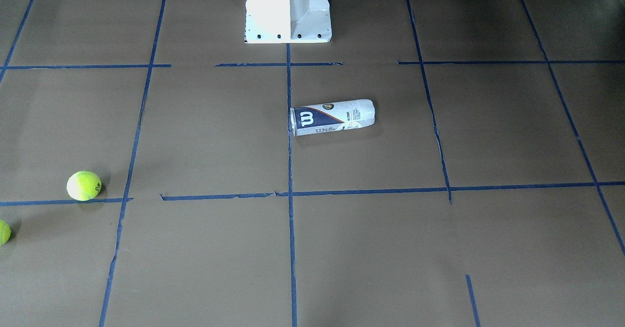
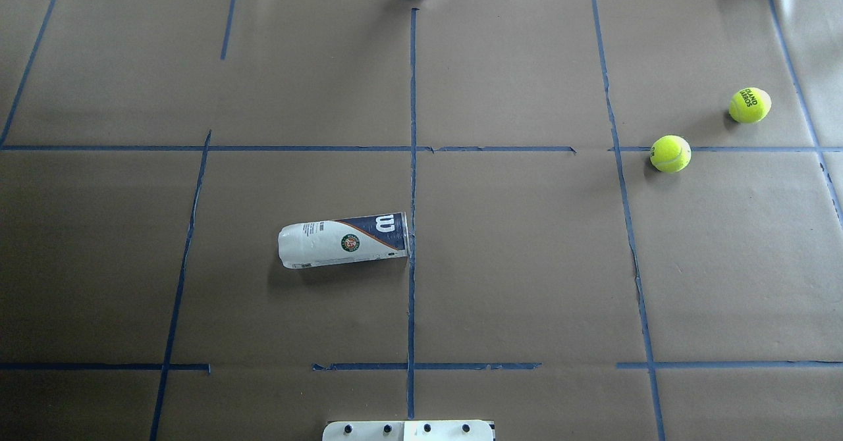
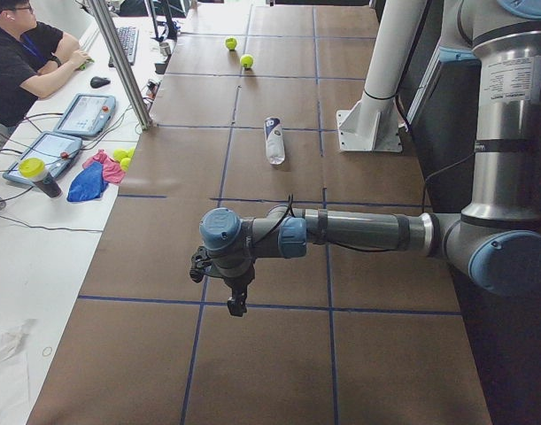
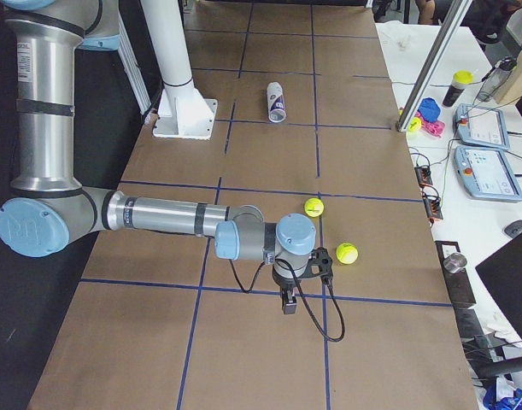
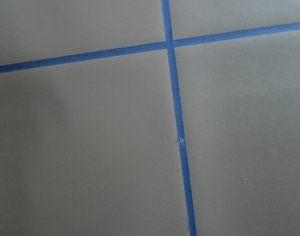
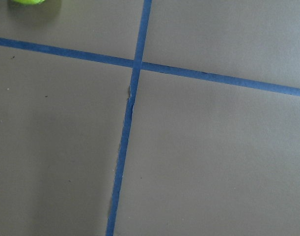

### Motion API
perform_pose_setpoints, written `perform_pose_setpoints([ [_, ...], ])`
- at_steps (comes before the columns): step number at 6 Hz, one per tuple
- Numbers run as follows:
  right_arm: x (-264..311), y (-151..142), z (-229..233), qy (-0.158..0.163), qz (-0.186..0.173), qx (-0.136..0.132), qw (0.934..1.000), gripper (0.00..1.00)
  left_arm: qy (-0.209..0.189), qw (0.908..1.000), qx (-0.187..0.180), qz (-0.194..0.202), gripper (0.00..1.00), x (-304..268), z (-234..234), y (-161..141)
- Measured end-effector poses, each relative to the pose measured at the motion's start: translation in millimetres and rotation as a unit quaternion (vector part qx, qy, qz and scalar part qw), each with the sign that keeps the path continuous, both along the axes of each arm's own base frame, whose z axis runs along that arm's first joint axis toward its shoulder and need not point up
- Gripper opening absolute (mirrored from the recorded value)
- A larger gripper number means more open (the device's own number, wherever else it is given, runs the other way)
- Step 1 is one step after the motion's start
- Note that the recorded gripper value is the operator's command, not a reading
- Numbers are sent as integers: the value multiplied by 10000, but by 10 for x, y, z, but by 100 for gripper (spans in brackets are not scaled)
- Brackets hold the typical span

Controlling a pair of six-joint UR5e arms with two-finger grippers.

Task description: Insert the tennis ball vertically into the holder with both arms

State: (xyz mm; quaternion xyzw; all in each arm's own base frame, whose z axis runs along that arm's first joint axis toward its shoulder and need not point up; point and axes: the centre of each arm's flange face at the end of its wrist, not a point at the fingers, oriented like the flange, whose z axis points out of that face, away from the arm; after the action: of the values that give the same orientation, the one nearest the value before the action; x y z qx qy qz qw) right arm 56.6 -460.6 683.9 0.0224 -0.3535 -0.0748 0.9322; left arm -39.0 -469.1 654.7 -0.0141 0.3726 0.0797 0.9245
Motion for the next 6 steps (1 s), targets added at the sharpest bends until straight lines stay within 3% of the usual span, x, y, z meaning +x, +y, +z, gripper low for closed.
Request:
perform_pose_setpoints([
  [4, -1, -29, -38, -1, 2, 39, 10000, 100, -34, 9998, 180, 4, 100, 15, -145, -111],
  [6, -1, -57, -81, -2, 5, 81, 10000, 100, -18, 9950, 997, 3, 100, 42, -691, -552],
])
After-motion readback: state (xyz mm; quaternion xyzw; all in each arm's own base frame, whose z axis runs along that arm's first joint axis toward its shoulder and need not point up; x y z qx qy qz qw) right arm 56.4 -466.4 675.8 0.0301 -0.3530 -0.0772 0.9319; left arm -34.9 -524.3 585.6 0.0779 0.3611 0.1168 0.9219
